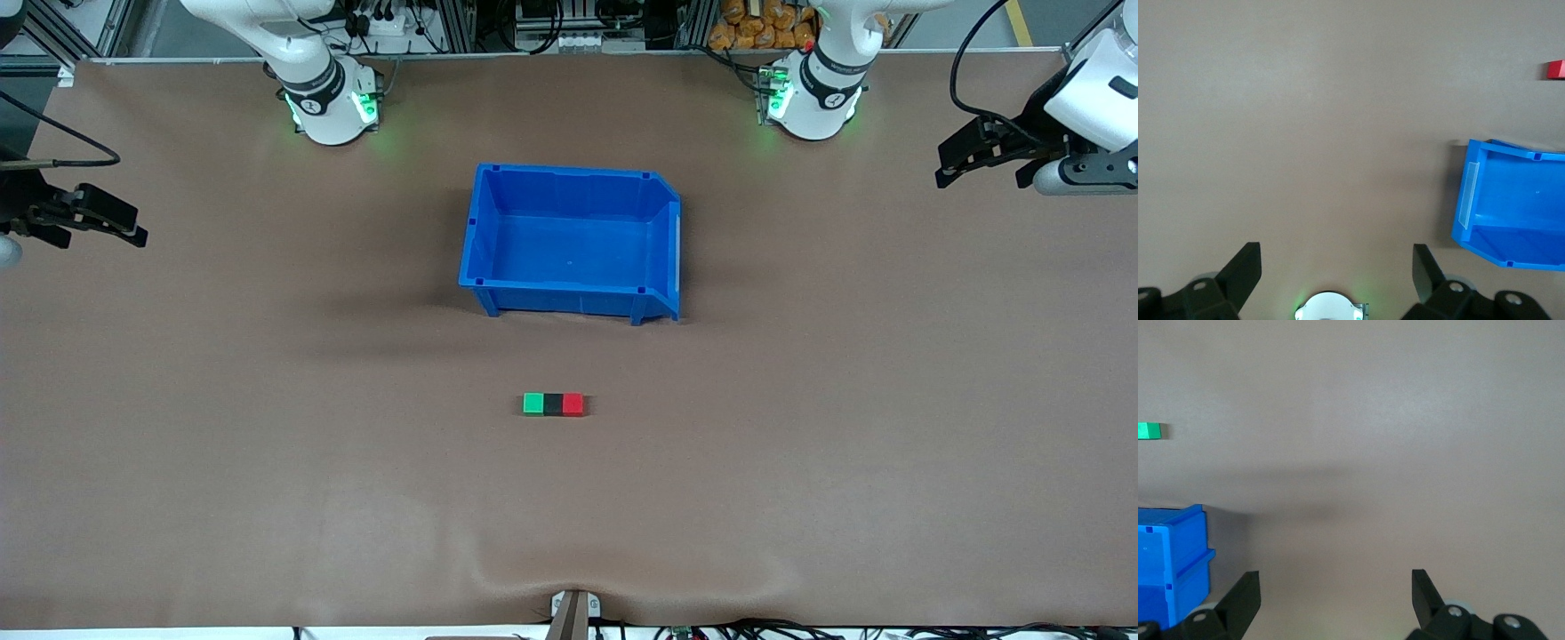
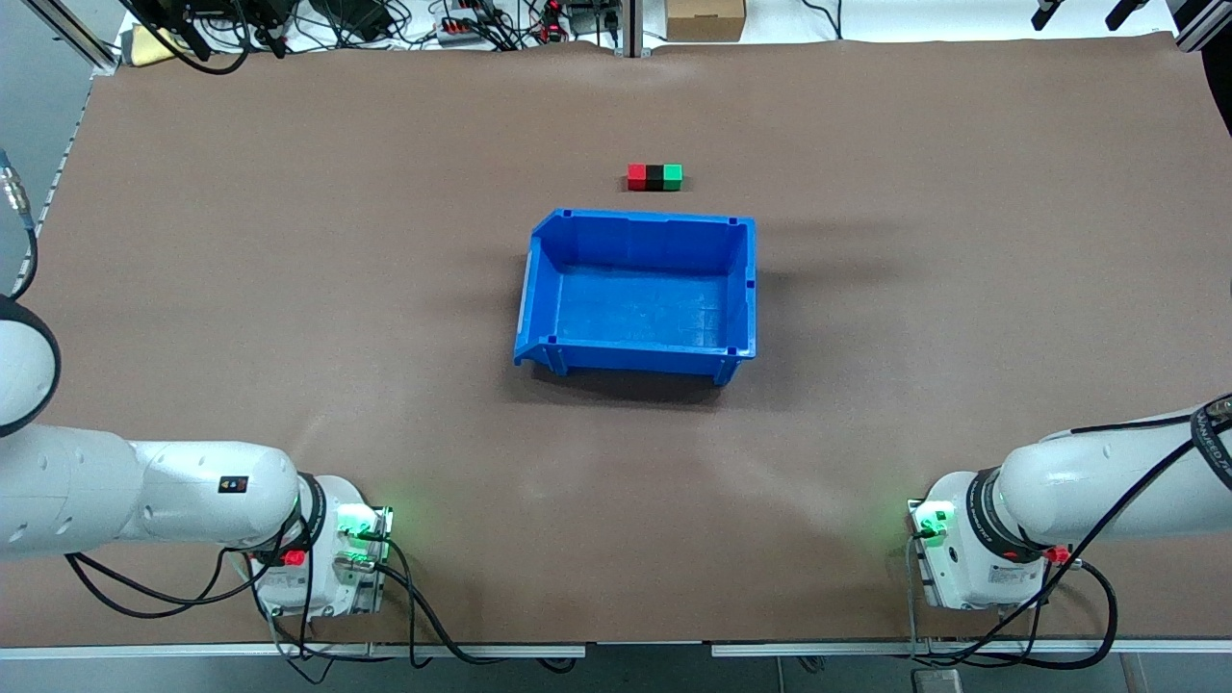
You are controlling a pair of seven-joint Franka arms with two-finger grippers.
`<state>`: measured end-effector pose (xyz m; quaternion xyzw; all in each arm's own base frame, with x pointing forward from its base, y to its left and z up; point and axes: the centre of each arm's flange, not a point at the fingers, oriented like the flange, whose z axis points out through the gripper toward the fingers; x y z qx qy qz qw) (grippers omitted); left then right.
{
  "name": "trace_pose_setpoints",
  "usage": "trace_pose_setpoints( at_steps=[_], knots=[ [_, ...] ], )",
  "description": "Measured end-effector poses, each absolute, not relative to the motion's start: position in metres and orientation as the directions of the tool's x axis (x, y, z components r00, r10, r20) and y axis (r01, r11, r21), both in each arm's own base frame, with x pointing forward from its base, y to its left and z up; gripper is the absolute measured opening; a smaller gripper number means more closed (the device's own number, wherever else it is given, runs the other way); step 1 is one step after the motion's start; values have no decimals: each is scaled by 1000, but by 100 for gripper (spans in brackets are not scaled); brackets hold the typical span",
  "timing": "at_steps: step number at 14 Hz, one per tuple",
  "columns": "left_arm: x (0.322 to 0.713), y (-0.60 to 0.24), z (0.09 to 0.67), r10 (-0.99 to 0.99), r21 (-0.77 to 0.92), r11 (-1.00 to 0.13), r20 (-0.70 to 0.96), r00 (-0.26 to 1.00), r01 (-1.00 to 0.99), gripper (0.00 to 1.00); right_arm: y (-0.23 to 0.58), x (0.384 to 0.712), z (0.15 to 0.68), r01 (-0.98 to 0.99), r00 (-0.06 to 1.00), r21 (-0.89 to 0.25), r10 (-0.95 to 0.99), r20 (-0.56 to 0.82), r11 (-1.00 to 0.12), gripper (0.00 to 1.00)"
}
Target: Attach green and red cubes to black cube
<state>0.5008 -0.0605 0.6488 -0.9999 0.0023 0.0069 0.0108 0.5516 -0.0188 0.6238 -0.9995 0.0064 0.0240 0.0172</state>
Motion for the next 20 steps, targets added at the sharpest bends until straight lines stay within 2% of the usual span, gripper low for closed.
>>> trace_pose_setpoints(
  at_steps=[20],
  knots=[
    [499, -48, 654, 107, -26, -994, -34, 994, 106, 100, -17, 552, 624, -11, 999, -34, -9, -49, -999, 100]
  ],
)
